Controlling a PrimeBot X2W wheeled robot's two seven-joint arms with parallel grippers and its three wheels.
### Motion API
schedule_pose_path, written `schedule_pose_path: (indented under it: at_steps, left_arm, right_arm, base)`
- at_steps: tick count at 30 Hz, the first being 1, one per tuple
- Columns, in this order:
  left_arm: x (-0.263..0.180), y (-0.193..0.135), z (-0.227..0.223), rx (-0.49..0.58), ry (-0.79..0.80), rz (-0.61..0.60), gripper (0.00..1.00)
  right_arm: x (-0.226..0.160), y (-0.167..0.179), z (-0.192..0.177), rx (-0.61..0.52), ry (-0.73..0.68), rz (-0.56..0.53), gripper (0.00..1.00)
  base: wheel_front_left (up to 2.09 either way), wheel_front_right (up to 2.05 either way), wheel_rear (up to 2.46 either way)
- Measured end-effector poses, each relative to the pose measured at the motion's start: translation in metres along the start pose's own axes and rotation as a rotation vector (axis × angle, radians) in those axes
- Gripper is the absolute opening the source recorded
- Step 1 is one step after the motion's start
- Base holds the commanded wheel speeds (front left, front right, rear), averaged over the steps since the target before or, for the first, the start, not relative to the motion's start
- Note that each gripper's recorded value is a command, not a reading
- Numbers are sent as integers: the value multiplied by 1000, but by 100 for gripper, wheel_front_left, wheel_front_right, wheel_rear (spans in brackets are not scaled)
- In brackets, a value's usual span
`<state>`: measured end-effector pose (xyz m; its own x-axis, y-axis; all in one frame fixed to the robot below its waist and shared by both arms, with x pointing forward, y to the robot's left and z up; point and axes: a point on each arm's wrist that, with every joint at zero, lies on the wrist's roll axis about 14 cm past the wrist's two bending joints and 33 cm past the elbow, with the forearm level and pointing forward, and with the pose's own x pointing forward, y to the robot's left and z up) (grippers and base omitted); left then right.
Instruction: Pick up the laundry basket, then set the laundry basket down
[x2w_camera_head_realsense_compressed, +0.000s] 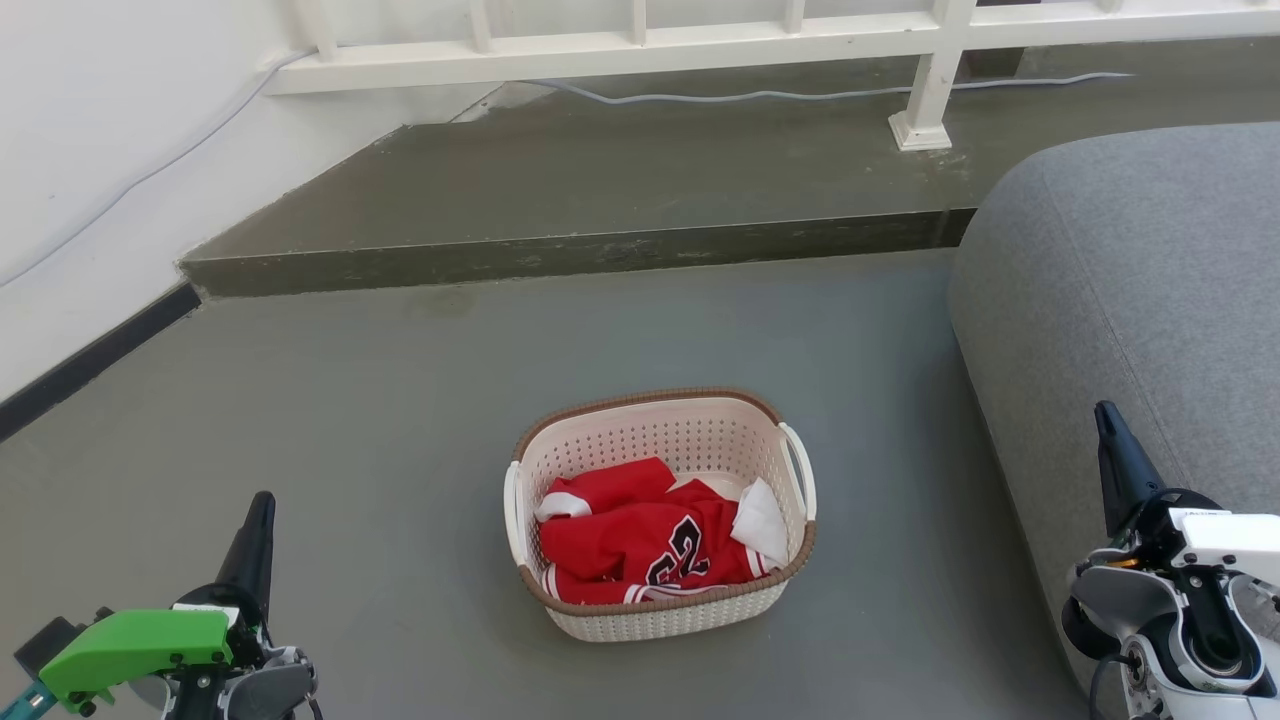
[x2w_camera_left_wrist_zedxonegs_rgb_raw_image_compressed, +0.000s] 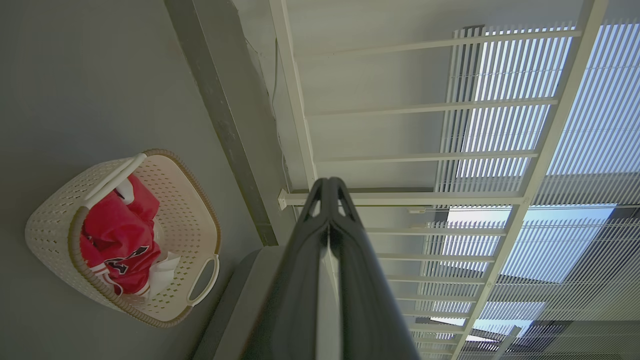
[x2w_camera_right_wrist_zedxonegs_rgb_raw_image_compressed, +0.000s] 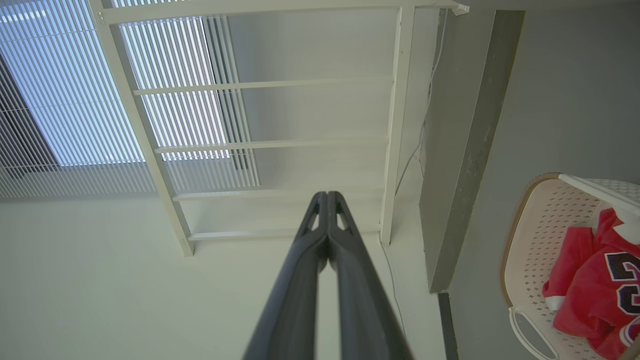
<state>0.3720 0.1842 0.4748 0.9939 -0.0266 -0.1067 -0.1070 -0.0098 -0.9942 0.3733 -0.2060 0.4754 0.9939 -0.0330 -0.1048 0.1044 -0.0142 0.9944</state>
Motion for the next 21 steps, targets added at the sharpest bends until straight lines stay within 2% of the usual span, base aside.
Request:
schedule_pose_path:
  at_steps: [21]
  left_arm:
    - [0,0,1,0,-2,-1,0]
  right_arm:
    - [0,-1,0,2,0,-3,0]
  base:
    - [0,0,0]
